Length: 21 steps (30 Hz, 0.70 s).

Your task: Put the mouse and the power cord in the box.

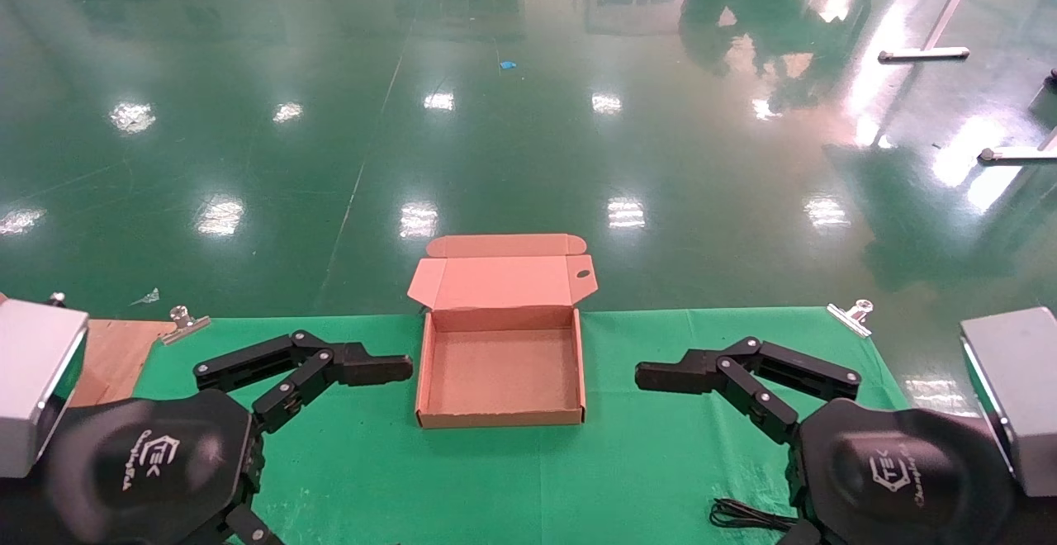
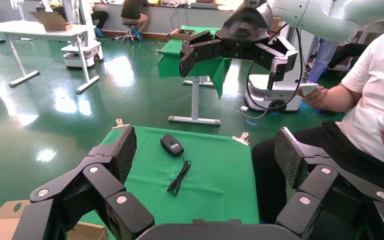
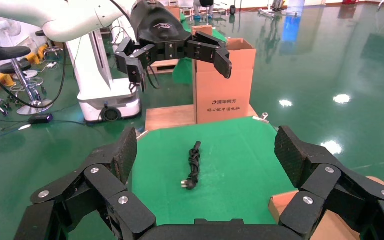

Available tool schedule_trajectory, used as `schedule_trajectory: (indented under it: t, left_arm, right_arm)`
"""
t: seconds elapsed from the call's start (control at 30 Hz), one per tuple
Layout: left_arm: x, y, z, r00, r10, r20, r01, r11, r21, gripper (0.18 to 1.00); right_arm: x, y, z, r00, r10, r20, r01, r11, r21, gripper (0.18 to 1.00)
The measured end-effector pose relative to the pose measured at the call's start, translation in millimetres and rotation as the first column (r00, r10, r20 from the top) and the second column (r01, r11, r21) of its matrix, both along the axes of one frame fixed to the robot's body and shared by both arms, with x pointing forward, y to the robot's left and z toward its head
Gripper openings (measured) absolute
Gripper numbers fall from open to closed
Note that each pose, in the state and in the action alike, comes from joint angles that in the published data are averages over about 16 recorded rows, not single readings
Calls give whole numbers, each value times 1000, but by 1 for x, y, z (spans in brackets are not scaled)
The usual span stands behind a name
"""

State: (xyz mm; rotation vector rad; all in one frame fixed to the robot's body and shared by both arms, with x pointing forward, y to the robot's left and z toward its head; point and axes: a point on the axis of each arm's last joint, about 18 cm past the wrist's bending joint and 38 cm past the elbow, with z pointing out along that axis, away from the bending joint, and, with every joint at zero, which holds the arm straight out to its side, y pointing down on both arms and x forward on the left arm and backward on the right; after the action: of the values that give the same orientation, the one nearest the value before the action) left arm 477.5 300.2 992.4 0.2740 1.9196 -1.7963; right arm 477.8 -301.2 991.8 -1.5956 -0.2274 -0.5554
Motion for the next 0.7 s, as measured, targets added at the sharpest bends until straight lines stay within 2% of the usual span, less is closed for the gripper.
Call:
schedule_trajectory:
  t: [0.27, 0.47, 0.6, 0.7]
  left_arm:
    - [2, 0, -4, 1000, 8, -10, -8, 1000, 21, 1001]
    - [11, 6, -17, 998, 52, -35, -49, 995, 90, 1001]
    - [24, 13, -31, 994, 102, -50, -92, 982, 167, 1001]
    - [36, 21, -43, 987, 150, -58, -132, 962, 239, 1001]
  right_arm:
    - [2, 0, -4, 1000, -11, 1, 11, 1000, -28, 1001]
    - [13, 2, -18, 998, -59, 18, 61, 987, -150, 1001]
    - [27, 3, -32, 993, -108, 37, 114, 954, -279, 1001]
    - [40, 1, -43, 986, -153, 61, 164, 906, -389, 1001]
